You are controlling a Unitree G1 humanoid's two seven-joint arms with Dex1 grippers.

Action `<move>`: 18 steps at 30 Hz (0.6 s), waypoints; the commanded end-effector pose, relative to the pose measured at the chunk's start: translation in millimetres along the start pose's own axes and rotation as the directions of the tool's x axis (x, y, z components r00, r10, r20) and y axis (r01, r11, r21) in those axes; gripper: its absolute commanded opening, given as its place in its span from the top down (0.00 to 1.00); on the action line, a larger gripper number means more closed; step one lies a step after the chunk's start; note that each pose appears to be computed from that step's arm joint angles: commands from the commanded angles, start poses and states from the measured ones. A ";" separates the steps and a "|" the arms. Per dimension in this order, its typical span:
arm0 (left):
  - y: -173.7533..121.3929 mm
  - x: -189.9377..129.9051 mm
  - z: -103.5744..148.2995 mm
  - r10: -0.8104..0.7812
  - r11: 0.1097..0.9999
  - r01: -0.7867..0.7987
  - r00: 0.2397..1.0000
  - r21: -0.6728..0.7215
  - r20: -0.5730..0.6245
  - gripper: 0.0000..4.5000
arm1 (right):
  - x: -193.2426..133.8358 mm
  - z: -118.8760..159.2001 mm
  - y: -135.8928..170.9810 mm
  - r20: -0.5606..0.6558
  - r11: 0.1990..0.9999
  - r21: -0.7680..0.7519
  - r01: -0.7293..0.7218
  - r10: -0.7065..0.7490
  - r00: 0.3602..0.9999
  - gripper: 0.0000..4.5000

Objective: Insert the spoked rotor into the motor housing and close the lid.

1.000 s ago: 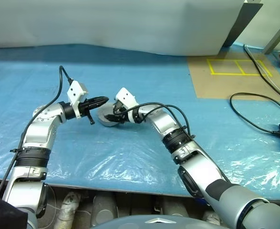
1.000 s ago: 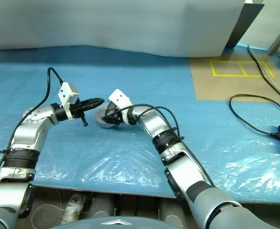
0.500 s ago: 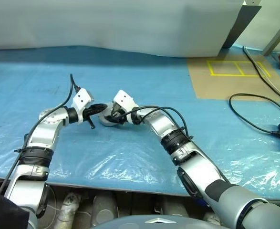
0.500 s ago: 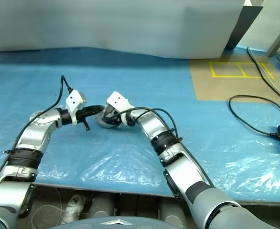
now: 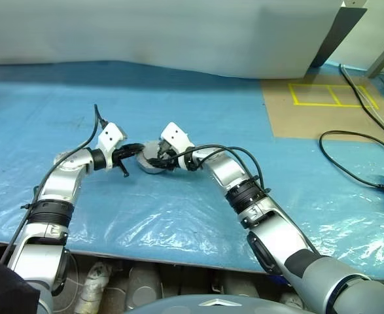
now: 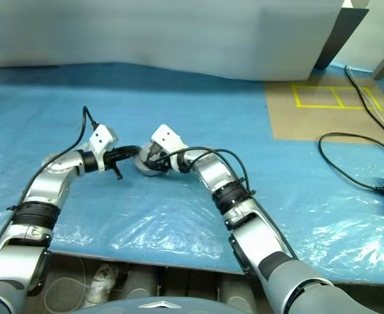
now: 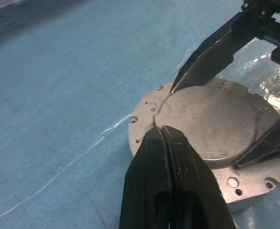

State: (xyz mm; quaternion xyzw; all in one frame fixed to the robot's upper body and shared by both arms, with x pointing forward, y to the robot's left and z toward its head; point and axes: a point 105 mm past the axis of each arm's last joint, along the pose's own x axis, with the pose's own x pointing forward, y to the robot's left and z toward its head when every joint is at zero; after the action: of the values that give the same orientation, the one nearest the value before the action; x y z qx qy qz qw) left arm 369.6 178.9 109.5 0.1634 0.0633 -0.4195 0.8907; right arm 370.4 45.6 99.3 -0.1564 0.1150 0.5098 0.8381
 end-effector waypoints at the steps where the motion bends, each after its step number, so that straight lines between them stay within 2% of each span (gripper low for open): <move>1: -3.6 -0.1 0.1 -0.022 1.000 0.023 1.000 0.021 -0.008 1.00 | -3.5 -24.8 -0.5 -0.065 0.998 0.058 0.008 -0.004 0.998 0.34; 5: -4.2 1.5 -0.6 -0.028 0.999 0.029 0.999 0.027 -0.014 1.00 | -6.2 -10.6 0.1 0.004 0.999 0.036 -0.003 0.003 1.000 0.04; 6: -4.3 2.1 -0.4 -0.028 0.999 0.029 0.999 0.028 -0.015 1.00 | -6.9 -7.3 0.5 0.016 0.999 0.034 -0.007 0.006 1.000 0.01; 14: -2.1 1.1 -2.9 -0.027 0.999 0.028 0.999 0.029 -0.025 1.00 | -8.6 -6.6 1.4 0.017 0.999 0.042 -0.015 0.015 1.000 0.01; 18: -8.8 3.2 -4.1 -0.059 0.998 0.060 0.998 0.037 -0.029 1.00 | -13.8 7.5 0.3 0.091 0.998 0.050 -0.025 0.021 0.996 0.01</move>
State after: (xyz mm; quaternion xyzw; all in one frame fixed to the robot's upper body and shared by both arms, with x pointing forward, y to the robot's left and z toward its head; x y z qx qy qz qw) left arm 368.3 174.7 108.5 0.1756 0.0621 -0.4350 0.8810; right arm 366.1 38.2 102.8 -0.1315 0.1063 0.5160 0.8397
